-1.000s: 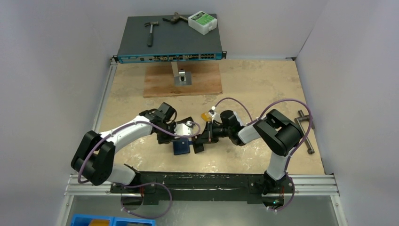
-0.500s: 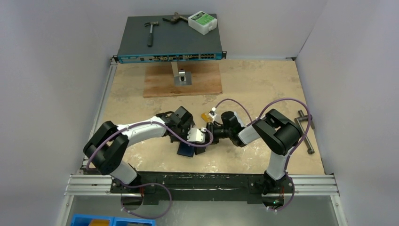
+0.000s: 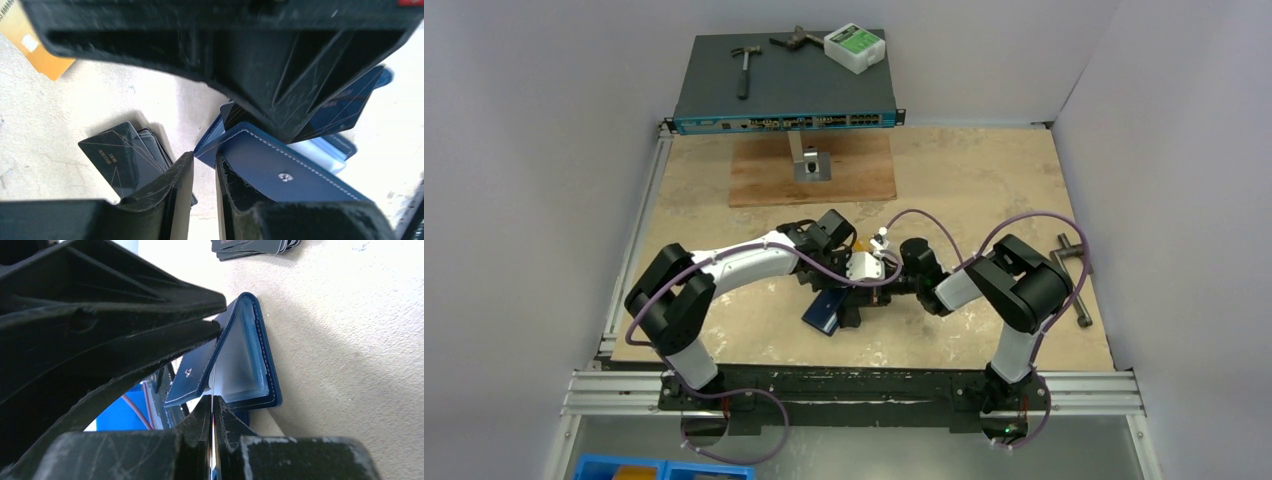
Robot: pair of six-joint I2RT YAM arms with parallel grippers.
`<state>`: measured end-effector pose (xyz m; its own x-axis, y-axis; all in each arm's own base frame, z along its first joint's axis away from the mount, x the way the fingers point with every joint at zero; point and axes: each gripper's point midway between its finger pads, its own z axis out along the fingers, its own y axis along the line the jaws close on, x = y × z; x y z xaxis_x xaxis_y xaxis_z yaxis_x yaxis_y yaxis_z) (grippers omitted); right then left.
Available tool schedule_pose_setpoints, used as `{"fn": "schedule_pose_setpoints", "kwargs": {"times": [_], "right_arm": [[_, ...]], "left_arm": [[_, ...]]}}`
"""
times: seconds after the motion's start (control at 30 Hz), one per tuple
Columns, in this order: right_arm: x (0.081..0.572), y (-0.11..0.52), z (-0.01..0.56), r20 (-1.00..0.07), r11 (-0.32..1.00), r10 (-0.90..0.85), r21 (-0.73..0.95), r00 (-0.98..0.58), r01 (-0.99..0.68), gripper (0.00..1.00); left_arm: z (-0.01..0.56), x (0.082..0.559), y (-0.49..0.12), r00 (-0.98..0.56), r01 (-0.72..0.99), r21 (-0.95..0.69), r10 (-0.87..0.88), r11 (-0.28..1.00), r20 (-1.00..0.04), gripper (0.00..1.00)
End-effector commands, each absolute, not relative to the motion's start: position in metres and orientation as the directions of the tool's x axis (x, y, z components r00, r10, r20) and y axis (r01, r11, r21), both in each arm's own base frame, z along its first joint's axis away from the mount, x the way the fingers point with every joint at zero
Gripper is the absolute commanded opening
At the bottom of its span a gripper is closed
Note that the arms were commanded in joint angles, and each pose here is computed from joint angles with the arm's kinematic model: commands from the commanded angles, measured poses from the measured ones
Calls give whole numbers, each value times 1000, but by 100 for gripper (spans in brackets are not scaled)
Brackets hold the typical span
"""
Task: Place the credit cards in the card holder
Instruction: Open the card holder at the center of the board.
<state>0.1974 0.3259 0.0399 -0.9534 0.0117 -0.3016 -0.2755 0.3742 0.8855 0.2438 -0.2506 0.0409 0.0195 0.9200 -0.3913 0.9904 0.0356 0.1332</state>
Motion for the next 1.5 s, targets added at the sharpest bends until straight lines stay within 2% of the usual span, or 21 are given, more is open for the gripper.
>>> {"fn": "schedule_pose_setpoints", "kwargs": {"times": [0.0, 0.17, 0.27, 0.33, 0.4, 0.43, 0.47, 0.6, 0.67, 0.8, 1.1, 1.47], "right_arm": [[202, 335, 59, -337, 296, 11, 900, -941, -319, 0], [203, 341, 41, -289, 315, 15, 910, -957, -270, 0], [205, 345, 26, -266, 345, 12, 906, -964, -246, 0], [207, 344, 16, -256, 371, 26, 900, -966, -229, 0], [209, 340, 4, -252, 417, 44, 884, -967, -212, 0], [210, 337, -2, -254, 445, 53, 872, -966, -205, 0], [212, 334, -7, -255, 470, 65, 861, -965, -196, 0], [213, 320, -19, -273, 545, 105, 820, -956, -174, 0], [212, 315, -21, -282, 567, 114, 806, -952, -171, 0], [208, 316, -25, -295, 587, 109, 790, -949, -178, 0], [192, 310, -41, -275, 605, 95, 780, -957, -164, 0], [182, 304, -52, -260, 606, 80, 779, -962, -160, 0]], "left_arm": [[57, 227, -273, -35, 997, 39, 884, 60, -466, 22], [59, 221, -264, -70, 997, 3, 894, 80, -443, 28], [77, 234, -260, -104, 991, 31, 881, 133, -462, 37], [90, 239, -259, -137, 985, 31, 872, 172, -470, 45], [97, 239, -257, -181, 975, 31, 869, 219, -461, 58], [100, 239, -256, -209, 967, 33, 865, 251, -456, 68], [102, 240, -252, -231, 958, 49, 864, 282, -447, 75], [104, 229, -246, -299, 929, 72, 850, 364, -434, 93], [100, 217, -248, -294, 928, 91, 861, 360, -416, 100], [82, 208, -253, -216, 928, 220, 917, 299, -336, 100], [46, 229, -238, -268, 873, 383, 953, 303, -141, 100], [69, 241, -232, -240, 845, 457, 961, 276, -136, 100]]}}
